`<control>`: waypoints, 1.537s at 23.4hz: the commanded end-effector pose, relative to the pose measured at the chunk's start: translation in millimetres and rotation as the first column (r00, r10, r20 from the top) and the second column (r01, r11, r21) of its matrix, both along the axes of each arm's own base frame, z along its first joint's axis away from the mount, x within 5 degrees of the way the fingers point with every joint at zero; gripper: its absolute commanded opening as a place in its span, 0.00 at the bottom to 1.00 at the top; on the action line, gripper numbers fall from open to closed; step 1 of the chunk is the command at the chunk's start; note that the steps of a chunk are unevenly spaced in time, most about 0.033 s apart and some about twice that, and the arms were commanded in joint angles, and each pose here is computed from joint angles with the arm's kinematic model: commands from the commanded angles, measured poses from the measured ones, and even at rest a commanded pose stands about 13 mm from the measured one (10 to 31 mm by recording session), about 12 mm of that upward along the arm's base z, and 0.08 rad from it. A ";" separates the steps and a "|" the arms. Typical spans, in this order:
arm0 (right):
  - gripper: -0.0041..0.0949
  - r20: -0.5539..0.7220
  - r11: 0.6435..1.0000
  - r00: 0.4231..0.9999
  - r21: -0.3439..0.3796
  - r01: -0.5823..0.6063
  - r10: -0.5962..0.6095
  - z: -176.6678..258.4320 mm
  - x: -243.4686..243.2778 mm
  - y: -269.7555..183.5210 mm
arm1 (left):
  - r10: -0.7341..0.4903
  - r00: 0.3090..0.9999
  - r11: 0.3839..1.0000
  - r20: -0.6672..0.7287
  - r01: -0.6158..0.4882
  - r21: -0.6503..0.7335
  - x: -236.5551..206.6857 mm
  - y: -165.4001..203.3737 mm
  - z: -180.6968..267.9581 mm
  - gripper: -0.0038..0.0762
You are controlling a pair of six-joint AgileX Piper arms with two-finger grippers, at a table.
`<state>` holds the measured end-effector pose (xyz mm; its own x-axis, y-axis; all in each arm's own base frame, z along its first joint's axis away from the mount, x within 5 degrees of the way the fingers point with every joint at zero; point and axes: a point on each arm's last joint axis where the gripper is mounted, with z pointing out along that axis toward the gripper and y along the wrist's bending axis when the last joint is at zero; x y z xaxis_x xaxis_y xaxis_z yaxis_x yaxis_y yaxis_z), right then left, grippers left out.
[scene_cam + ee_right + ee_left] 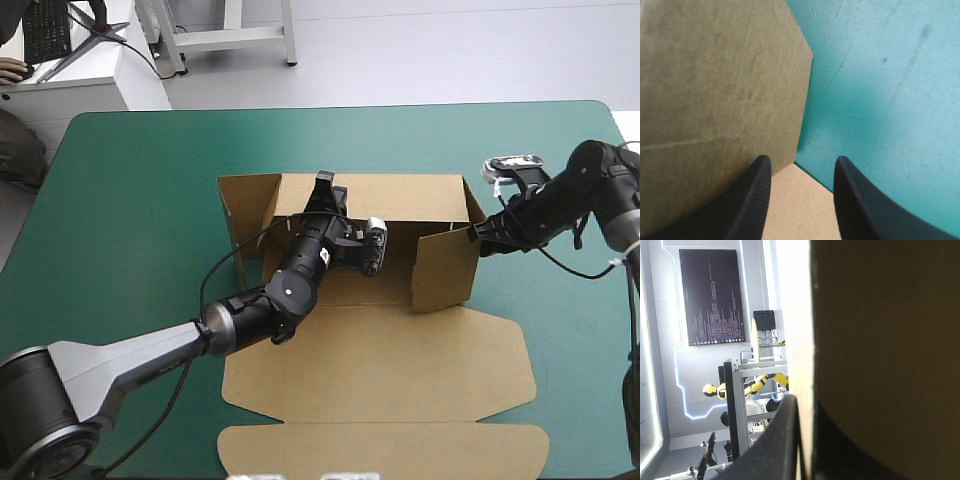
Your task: Fold the box
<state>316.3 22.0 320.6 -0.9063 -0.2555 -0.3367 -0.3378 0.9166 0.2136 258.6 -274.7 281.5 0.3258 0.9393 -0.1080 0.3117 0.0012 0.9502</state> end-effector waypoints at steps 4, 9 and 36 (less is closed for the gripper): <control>0.42 0.109 0.999 0.993 0.019 -0.036 0.034 34.9 -20.5 2.2 | 0.008 0.998 0.998 0.061 -0.004 -0.068 -3.7 3.8 23.9 0.04; 0.42 0.148 0.994 0.986 0.059 -0.089 0.079 41.3 -25.1 7.3 | 0.016 0.996 0.989 0.089 -0.002 -0.150 -3.6 3.1 47.1 0.04; 0.42 0.076 0.996 0.997 0.086 -0.005 -0.001 41.4 -30.7 32.9 | 0.021 0.995 0.988 0.093 -0.006 -0.154 -3.5 4.5 48.9 0.04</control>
